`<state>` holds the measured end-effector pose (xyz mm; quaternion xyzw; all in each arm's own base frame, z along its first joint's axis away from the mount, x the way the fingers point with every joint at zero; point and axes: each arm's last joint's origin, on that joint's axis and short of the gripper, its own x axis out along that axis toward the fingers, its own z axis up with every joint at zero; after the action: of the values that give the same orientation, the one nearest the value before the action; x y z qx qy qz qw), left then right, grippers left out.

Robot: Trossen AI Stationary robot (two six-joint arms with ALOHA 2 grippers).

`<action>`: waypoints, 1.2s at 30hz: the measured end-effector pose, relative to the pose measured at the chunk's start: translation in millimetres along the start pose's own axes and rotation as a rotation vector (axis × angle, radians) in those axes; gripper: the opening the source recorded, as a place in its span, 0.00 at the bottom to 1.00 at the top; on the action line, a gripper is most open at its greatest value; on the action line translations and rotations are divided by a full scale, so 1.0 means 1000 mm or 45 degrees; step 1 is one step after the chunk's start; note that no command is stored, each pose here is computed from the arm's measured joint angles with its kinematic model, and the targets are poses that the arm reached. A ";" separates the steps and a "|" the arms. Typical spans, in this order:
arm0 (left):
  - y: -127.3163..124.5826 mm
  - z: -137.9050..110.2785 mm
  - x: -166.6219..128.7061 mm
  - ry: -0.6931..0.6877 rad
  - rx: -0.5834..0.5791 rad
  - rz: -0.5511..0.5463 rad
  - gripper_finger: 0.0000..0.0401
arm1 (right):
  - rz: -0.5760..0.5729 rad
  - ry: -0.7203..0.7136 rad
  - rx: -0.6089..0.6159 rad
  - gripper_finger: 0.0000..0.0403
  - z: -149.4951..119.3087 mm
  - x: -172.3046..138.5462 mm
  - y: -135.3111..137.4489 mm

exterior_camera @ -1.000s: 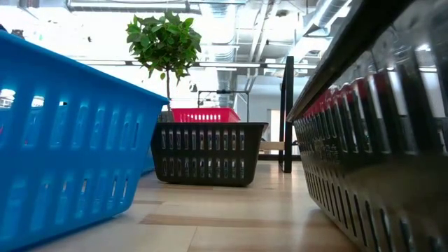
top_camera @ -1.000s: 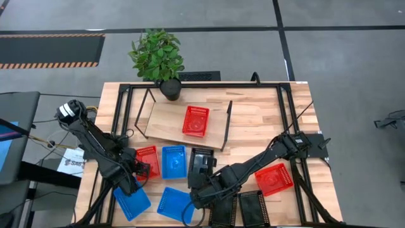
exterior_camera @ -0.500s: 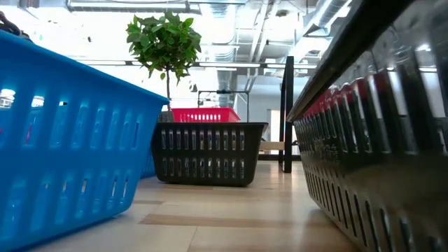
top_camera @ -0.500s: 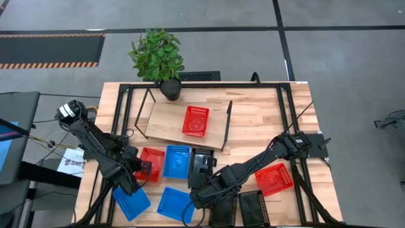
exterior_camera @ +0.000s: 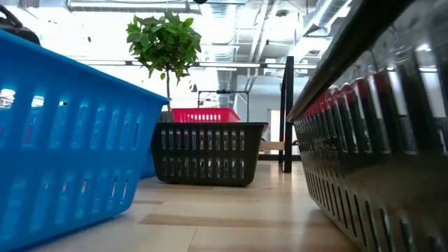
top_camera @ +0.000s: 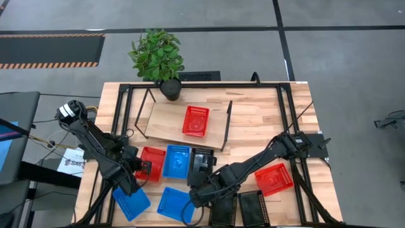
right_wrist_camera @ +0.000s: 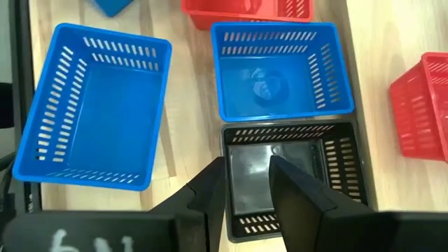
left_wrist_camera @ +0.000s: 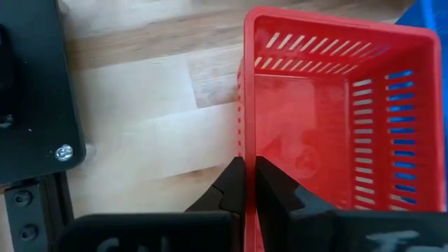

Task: Stack baskets on shelf by color
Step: Stack the left red basket on top of the other red basket on the shelf

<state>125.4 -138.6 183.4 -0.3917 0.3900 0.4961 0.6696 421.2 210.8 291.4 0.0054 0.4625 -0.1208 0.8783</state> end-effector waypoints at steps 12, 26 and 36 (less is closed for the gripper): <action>-0.007 0.006 -0.022 -0.071 0.021 -0.039 0.00 | -0.060 -0.038 0.043 0.32 0.007 0.005 -0.009; -0.017 0.019 -0.059 -0.182 0.087 -0.114 0.00 | -0.122 0.049 0.059 0.30 0.000 -0.017 -0.023; -0.029 0.040 -0.088 -0.554 0.061 -0.436 0.00 | -0.377 -0.287 0.530 0.31 0.005 -0.030 -0.029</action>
<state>141.1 -139.2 283.2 -0.3202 0.1766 0.4388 0.8208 402.5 188.5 321.2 0.1047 0.3229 -0.3403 0.8769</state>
